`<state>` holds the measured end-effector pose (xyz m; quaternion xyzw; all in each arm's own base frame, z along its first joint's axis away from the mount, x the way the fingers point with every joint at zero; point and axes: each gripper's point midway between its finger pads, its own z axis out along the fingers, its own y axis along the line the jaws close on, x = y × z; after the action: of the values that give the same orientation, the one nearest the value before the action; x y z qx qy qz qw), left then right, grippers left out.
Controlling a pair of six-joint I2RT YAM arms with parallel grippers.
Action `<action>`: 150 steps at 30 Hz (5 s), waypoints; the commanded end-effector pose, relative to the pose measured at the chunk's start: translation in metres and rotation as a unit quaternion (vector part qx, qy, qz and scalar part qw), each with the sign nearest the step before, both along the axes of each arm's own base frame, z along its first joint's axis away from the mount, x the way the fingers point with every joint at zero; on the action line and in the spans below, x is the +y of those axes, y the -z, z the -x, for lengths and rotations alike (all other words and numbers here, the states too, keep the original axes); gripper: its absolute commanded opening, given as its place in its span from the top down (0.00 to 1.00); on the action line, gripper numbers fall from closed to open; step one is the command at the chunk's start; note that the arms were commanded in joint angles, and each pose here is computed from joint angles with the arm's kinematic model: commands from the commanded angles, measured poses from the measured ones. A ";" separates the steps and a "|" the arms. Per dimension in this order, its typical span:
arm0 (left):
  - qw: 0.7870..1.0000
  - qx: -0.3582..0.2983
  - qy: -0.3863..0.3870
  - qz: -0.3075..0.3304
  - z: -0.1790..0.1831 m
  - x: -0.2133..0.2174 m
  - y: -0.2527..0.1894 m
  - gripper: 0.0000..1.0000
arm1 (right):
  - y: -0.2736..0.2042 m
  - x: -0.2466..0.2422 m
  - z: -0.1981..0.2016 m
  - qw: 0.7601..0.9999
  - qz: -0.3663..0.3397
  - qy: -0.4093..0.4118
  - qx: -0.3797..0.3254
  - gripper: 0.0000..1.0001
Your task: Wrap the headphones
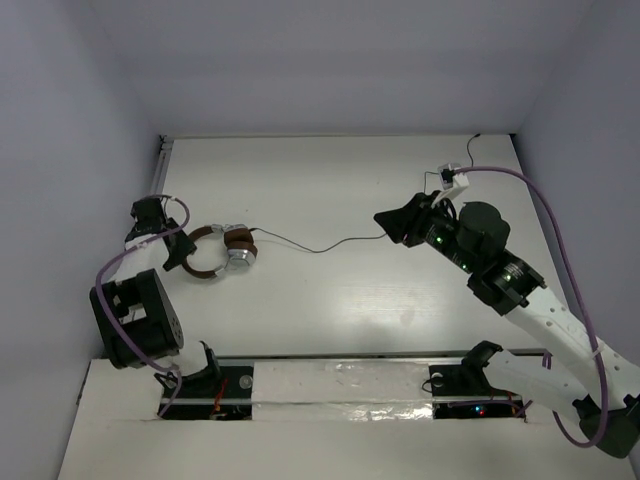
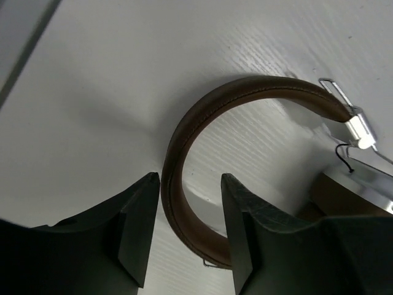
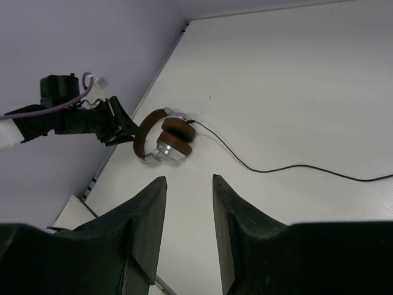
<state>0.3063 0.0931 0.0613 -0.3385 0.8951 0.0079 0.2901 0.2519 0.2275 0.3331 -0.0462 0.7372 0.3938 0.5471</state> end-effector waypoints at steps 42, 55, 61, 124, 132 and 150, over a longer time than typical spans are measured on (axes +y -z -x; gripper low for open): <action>0.932 -0.227 0.277 0.055 -0.096 -0.137 -0.211 1.00 | 0.023 0.063 -0.015 0.984 0.069 -0.146 -0.072 0.81; 0.825 -0.344 0.423 0.147 -0.061 -0.207 -0.302 1.00 | 0.036 0.045 -0.076 0.973 0.169 -0.104 -0.121 0.17; 0.790 -0.387 0.447 0.161 -0.049 -0.218 -0.348 1.00 | 0.065 0.040 -0.086 0.971 0.188 -0.106 -0.105 0.17; 0.816 -0.431 0.122 0.365 -0.110 -0.169 -0.264 1.00 | 0.217 0.098 -0.033 0.940 0.299 -0.029 0.162 1.00; 0.879 -0.408 0.063 0.238 -0.114 -0.160 -0.226 1.00 | 0.189 0.144 0.012 0.907 0.393 -0.105 0.109 1.00; 0.909 -0.356 0.113 0.182 -0.091 -0.228 -0.170 1.00 | 0.102 0.188 0.031 0.905 0.380 -0.186 0.047 1.00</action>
<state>0.3913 -0.1374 0.2197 -0.2733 0.7642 -0.3213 0.4878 0.2242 0.4138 0.1908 -0.3510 0.8521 0.1629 0.3523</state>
